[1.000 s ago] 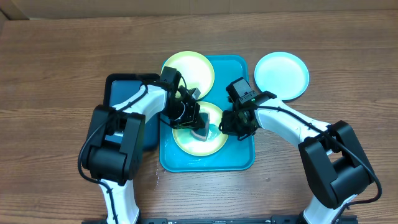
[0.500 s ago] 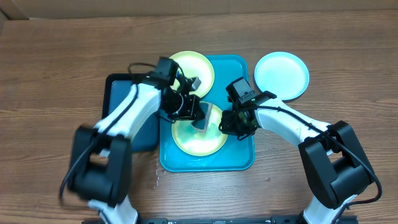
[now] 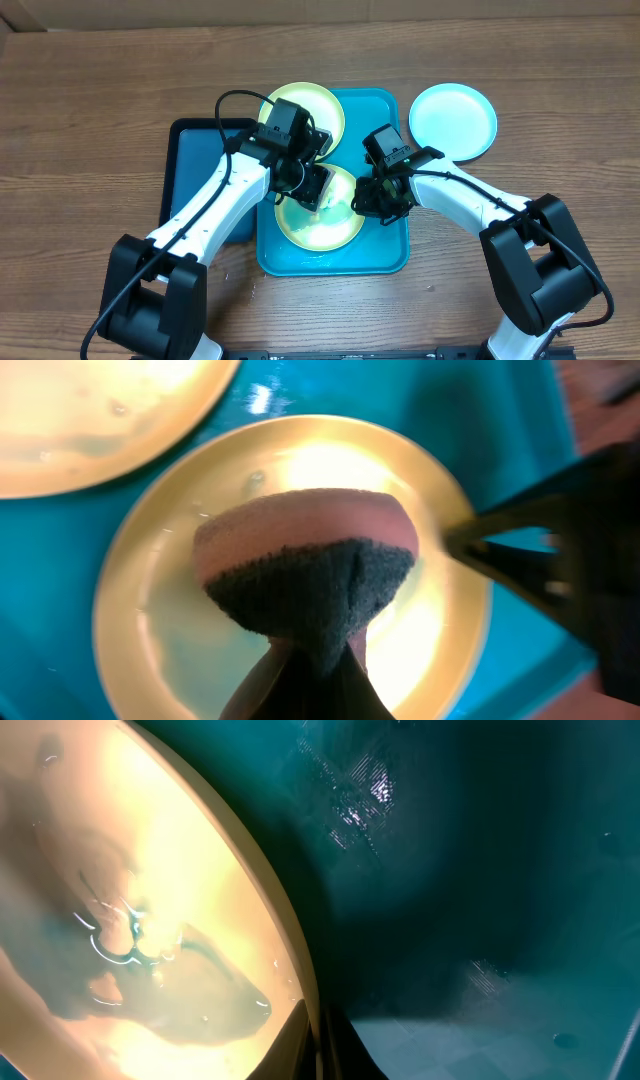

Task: Clean dirty plates on tray and stack at the side
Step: 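Scrub the yellow plate rim area with the left-held sponge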

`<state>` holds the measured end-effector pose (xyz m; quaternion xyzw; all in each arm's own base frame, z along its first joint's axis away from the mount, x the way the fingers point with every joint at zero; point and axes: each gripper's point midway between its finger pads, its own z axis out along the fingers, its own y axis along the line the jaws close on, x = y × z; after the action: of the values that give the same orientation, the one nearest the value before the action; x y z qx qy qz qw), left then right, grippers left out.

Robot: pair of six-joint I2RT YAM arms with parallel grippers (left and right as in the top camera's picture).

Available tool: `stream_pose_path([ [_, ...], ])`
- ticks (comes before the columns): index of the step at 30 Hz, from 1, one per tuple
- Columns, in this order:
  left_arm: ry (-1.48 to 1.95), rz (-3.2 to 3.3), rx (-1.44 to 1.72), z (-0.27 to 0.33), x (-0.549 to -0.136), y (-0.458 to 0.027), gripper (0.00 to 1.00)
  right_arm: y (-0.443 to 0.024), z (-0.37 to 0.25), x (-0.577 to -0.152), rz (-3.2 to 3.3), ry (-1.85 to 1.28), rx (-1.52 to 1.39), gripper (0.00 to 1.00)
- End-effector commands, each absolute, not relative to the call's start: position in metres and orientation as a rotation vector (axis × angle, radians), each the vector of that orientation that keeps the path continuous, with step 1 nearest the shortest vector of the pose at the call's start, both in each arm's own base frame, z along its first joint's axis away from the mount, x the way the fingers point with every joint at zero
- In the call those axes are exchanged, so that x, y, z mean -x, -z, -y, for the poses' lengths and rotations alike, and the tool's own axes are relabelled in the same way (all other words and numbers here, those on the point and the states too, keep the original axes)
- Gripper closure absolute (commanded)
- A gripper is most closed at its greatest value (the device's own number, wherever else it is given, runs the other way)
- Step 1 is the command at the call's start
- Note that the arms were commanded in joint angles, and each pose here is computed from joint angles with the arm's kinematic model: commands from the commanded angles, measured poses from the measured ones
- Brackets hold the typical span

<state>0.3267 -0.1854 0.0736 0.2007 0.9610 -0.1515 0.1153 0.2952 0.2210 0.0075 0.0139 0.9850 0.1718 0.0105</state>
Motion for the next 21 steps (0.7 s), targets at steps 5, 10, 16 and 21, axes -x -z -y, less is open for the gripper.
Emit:
stream_pose_path([
  [5,0.372,-2.747,-0.639,0.181,-0.333,-0.045,0.96,-0.007,-0.223,-0.292,-3.077,-0.541,-0.031,0.96],
  [10,0.4,-2.695,-0.573,0.184,-0.339,-0.033,0.96,-0.007,-0.223,-0.292,-3.079,-0.539,-0.032,0.96],
  [16,0.422,-2.721,-0.572,0.185,-0.332,-0.031,0.48,-0.007,-0.223,-0.291,-3.08,-0.539,-0.032,0.96],
  [21,0.43,-2.756,-0.575,0.183,-0.325,-0.03,0.49,-0.007,-0.223,-0.292,-3.08,-0.539,-0.033,0.96],
])
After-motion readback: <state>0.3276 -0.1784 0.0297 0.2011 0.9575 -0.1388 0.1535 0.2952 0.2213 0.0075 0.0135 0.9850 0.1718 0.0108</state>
